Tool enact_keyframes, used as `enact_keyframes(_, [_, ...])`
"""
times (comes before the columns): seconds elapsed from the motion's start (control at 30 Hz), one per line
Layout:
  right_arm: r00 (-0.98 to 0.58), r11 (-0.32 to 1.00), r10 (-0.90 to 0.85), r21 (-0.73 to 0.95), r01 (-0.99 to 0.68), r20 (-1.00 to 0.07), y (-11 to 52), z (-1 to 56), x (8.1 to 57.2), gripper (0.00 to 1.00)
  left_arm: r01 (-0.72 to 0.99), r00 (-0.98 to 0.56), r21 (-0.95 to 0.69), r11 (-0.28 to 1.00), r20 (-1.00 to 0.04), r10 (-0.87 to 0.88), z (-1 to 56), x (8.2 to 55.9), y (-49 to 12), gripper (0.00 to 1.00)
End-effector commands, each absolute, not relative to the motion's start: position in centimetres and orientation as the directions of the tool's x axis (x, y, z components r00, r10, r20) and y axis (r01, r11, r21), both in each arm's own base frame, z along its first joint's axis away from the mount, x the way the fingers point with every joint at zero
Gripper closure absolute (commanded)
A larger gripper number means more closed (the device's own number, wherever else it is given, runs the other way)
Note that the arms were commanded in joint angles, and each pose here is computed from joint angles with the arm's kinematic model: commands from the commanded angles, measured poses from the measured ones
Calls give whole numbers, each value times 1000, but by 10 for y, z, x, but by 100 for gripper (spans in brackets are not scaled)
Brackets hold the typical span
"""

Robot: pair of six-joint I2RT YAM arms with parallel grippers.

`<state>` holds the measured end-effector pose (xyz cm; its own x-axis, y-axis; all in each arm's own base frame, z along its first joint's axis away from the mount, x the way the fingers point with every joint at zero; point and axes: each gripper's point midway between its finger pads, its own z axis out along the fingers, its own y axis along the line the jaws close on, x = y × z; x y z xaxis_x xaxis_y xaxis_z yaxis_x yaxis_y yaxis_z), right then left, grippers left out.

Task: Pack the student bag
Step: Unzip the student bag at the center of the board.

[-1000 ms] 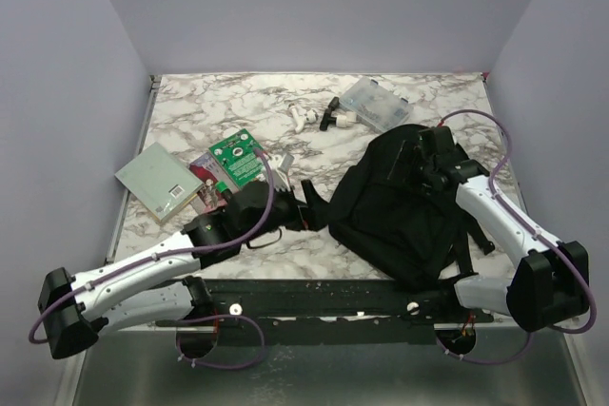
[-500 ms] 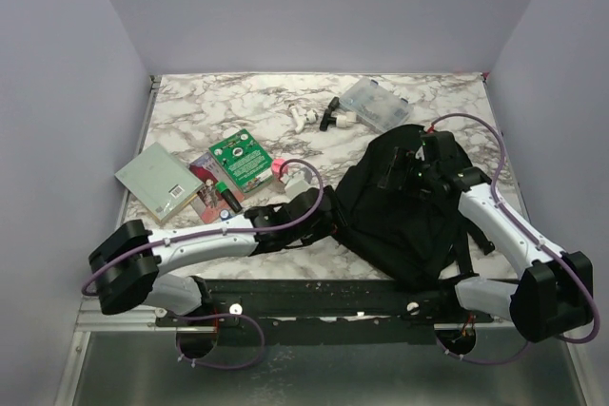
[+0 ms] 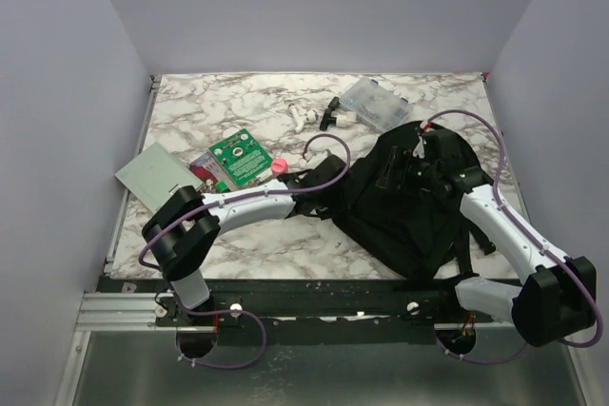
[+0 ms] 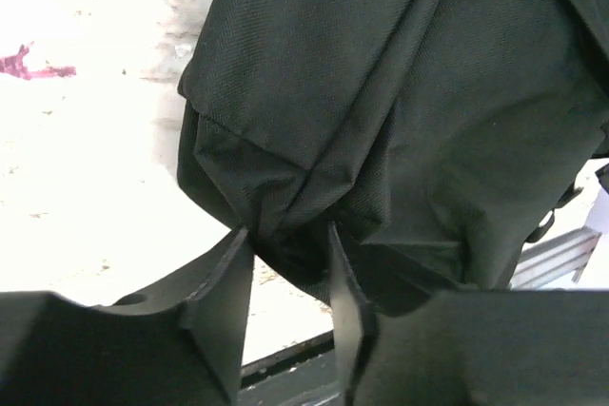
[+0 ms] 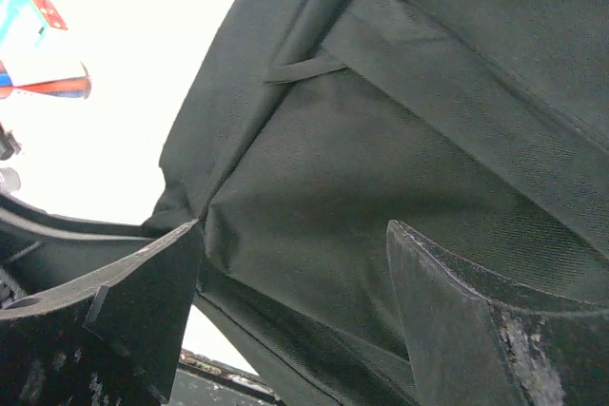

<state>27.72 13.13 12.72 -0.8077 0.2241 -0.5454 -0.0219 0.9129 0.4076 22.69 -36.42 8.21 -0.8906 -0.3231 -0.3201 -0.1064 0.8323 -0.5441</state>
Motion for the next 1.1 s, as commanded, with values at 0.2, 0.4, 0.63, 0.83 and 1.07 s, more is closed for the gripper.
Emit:
enact_keyframes(0.2, [-793,978,115,209,-16,-598,126,129,322,24,194,-933,-528,827,-361,-12,112,282,-361,82])
enact_keyframes(0.4, [-794,993,85,114,20,-602,123,122,351,27,256,-947,-613,747,-313,67,115,272,-380,77])
enact_keyframes(0.63, [-804,1000,23,18,15,-595,120,109,379,41,253,-954,-662,706,-293,67,112,263,-385,26])
enact_keyframes(0.83, [-816,996,-84,-77,-49,-571,128,96,384,52,218,-970,-670,709,-228,82,92,262,-390,32])
enact_keyframes(1.07, [-802,976,-196,-194,-102,-564,145,86,378,50,191,-977,-669,718,-199,74,80,269,-387,58])
